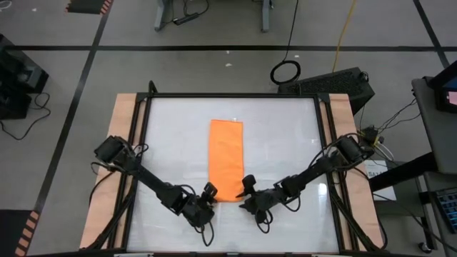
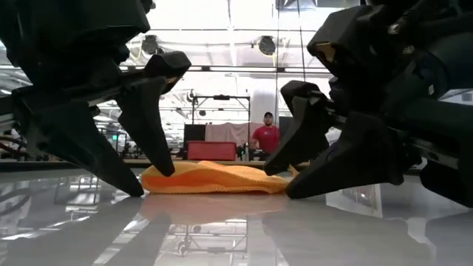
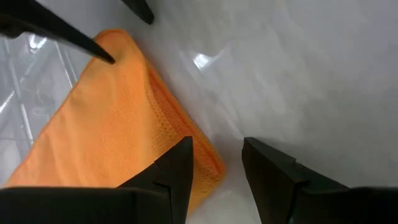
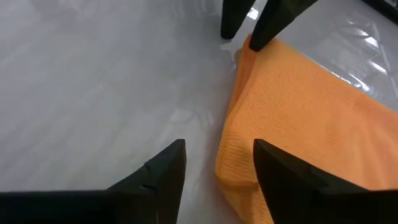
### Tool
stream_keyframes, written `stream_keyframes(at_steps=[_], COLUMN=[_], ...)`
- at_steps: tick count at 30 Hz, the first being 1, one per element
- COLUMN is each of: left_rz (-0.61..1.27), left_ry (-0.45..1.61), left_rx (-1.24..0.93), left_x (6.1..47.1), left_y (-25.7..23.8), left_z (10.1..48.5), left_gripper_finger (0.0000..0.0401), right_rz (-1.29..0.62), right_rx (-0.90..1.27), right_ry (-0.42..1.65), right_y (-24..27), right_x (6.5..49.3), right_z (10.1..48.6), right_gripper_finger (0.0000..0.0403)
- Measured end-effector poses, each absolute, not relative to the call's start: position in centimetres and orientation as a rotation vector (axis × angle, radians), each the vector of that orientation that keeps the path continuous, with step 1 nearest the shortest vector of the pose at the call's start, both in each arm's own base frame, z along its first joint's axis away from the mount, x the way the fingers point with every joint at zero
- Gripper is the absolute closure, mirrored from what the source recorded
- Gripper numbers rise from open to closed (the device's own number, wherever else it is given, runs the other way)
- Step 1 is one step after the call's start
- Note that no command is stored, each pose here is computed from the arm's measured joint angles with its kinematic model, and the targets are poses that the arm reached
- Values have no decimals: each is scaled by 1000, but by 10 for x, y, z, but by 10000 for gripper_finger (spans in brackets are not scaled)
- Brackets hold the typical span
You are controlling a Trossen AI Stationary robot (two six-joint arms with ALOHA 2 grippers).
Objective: Roll towel
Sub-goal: Roll the orange towel
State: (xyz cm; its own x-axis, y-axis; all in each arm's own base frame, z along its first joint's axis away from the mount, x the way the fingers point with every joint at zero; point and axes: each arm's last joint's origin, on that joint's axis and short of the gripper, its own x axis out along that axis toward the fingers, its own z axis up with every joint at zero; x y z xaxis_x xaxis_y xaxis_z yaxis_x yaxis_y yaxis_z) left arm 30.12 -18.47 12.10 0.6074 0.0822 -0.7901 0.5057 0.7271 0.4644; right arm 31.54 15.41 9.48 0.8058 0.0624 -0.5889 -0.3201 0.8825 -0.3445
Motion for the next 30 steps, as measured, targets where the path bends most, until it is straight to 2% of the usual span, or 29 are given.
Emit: stream_keyframes(at_steps=[8, 13, 24, 30], left_rz=[-203, -202, -141, -70], left_ry=[857, 897, 883, 857], left_rx=[776, 815, 827, 893], left_x=[296, 290, 290, 285], left_y=[-193, -194, -194, -200], left_z=[125, 120, 120, 121], left_gripper_finger=[253, 252, 188, 185], right_rz=[165, 164, 140, 126], right_rx=[-417, -417, -365, -346], right_ry=[619, 622, 631, 641], right_y=[154, 153, 152, 149], right_x=[315, 315, 315, 316], right_z=[91, 90, 90, 89], right_gripper_finger=[262, 278, 304, 341])
